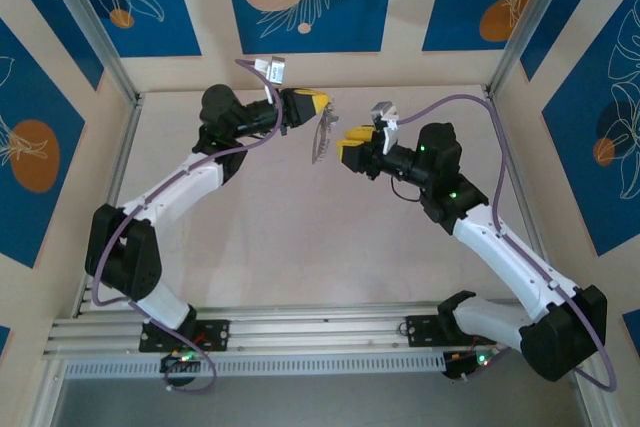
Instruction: Put the keys on the keyring
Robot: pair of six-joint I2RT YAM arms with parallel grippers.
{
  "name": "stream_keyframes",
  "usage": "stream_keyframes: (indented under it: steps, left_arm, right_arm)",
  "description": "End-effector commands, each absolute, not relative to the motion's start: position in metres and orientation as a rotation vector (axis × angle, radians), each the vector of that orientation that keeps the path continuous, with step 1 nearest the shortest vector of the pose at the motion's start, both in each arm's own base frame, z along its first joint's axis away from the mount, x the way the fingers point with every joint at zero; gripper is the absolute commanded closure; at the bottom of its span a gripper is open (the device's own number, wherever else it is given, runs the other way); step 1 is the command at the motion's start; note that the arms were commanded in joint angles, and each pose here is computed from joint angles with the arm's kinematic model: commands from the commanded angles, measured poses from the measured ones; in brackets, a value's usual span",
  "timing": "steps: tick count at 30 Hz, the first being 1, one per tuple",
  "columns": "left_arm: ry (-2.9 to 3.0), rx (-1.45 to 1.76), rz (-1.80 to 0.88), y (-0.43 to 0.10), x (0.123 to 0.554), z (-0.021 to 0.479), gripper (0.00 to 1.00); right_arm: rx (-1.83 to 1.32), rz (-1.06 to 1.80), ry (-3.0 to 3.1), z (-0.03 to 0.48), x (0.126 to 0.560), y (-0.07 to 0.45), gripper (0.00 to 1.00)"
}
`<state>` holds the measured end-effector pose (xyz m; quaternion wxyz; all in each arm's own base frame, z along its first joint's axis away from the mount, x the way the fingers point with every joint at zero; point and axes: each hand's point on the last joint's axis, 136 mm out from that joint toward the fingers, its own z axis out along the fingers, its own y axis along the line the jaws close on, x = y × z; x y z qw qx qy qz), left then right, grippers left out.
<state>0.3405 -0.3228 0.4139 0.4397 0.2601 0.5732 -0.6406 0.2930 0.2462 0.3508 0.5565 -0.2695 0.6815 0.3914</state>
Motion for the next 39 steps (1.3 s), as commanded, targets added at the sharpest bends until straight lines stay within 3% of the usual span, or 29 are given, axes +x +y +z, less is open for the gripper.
stream_keyframes:
  steps: [1,16,18,21,23,35,39]
  left_arm:
    - [1.355,0.620,-1.603,-0.322,0.337,0.427,1.00]
    - [1.347,0.556,-1.682,-0.322,0.342,0.421,1.00]
    - [1.349,0.556,-1.684,-0.323,0.342,0.420,1.00]
    - [1.344,0.555,-1.685,-0.323,0.343,0.421,1.00]
    - [1.346,0.552,-1.686,-0.323,0.343,0.420,1.00]
    - [1.336,0.543,-1.697,-0.323,0.346,0.421,1.00]
    - [1.331,0.544,-1.697,-0.323,0.345,0.422,1.00]
  right_arm:
    - [-0.606,0.900,1.553,0.372,0.299,0.243,0.58]
    - [-0.635,0.911,1.508,0.386,0.334,0.268,0.58]
    - [-0.646,0.921,1.514,0.383,0.337,0.272,0.67]
    - [-0.673,0.950,1.524,0.378,0.336,0.278,0.92]
    - [-0.682,0.966,1.532,0.375,0.335,0.280,1.00]
    - [-0.771,1.070,1.573,0.357,0.321,0.304,1.00]
    - [-0.711,1.033,1.601,0.352,0.333,0.294,1.00]
